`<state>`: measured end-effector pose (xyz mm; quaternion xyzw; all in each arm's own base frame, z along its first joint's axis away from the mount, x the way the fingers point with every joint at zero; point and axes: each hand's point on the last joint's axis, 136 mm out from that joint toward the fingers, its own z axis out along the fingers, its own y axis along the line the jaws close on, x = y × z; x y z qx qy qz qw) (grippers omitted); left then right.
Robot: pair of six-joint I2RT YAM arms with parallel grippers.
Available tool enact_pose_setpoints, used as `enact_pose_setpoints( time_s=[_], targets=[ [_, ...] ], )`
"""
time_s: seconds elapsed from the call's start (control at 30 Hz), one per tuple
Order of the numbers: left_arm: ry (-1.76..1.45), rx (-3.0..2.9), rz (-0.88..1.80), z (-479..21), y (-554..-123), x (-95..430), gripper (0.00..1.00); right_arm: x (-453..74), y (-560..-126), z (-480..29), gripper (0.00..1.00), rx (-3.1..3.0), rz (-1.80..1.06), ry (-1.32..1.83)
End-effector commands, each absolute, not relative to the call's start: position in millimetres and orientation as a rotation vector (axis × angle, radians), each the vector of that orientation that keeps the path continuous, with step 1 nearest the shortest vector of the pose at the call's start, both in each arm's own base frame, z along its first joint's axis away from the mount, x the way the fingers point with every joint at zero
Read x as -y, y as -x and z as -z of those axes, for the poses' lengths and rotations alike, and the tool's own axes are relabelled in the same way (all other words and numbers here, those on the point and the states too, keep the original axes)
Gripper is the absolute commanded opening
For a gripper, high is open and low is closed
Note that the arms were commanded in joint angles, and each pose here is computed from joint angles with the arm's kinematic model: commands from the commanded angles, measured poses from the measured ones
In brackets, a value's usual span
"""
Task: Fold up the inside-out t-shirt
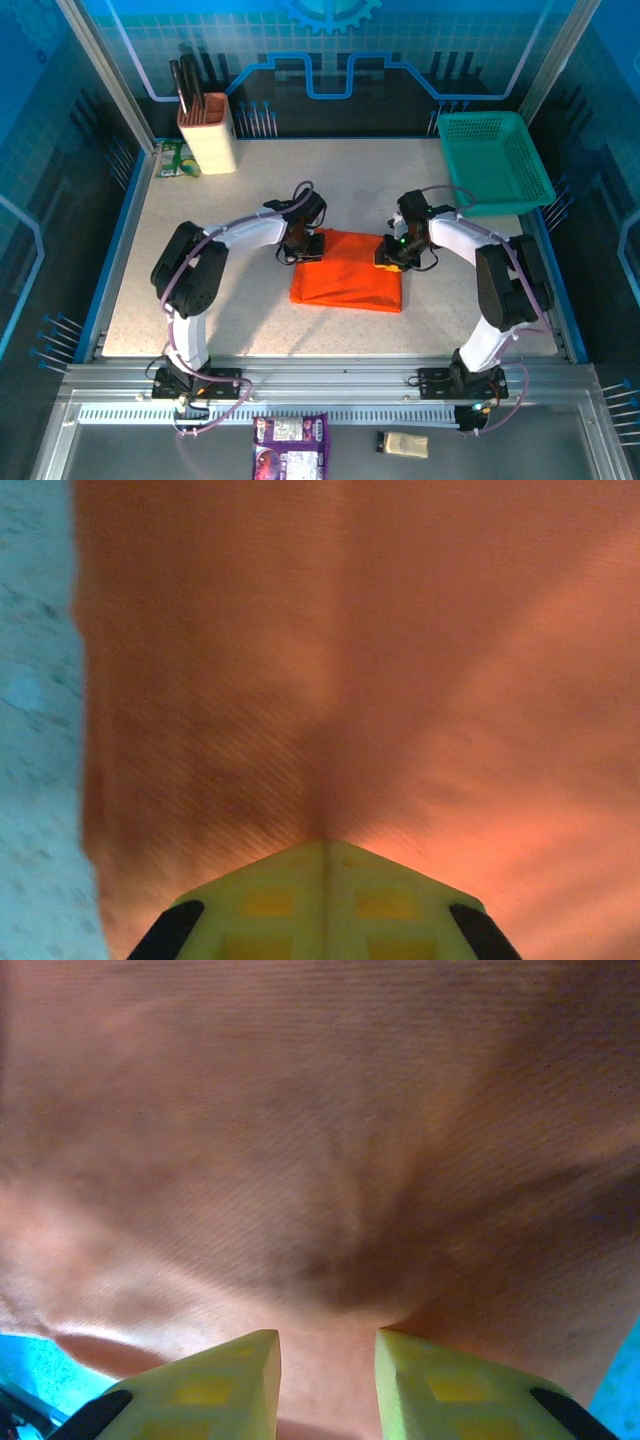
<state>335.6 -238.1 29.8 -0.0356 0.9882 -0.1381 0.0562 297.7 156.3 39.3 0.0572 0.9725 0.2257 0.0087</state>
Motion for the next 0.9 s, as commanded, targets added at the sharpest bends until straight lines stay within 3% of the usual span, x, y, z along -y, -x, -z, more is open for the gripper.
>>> enact_pose_setpoints(
  time_s=[0.0,0.17,0.43,0.63,0.87],
  targets=[
    [0.128,-3.033,0.316,-5.8,-342.4,215.3,0.05,-144.6,-295.5,-20.3,0.32,-3.082,-0.675,-0.189],
    [0.154,-3.035,0.303,-4.1,-346.8,205.8,0.04,-139.3,-295.8,-22.6,0.31,-3.079,-0.659,-0.201],
    [0.042,-2.902,0.530,-84.5,-355.1,255.2,0.06,-181.9,-335.2,-88.0,0.31,-2.881,-0.922,-0.102],
    [-0.060,-2.909,0.618,-103.6,-315.5,304.8,0.05,-219.1,-367.0,-95.7,0.31,-2.856,-0.994,-0.019],
    [-0.091,-2.996,0.644,-72.6,-265.1,328.9,0.04,-248.5,-388.2,-77.9,0.31,-2.890,-1.008,0.029]
  ],
)
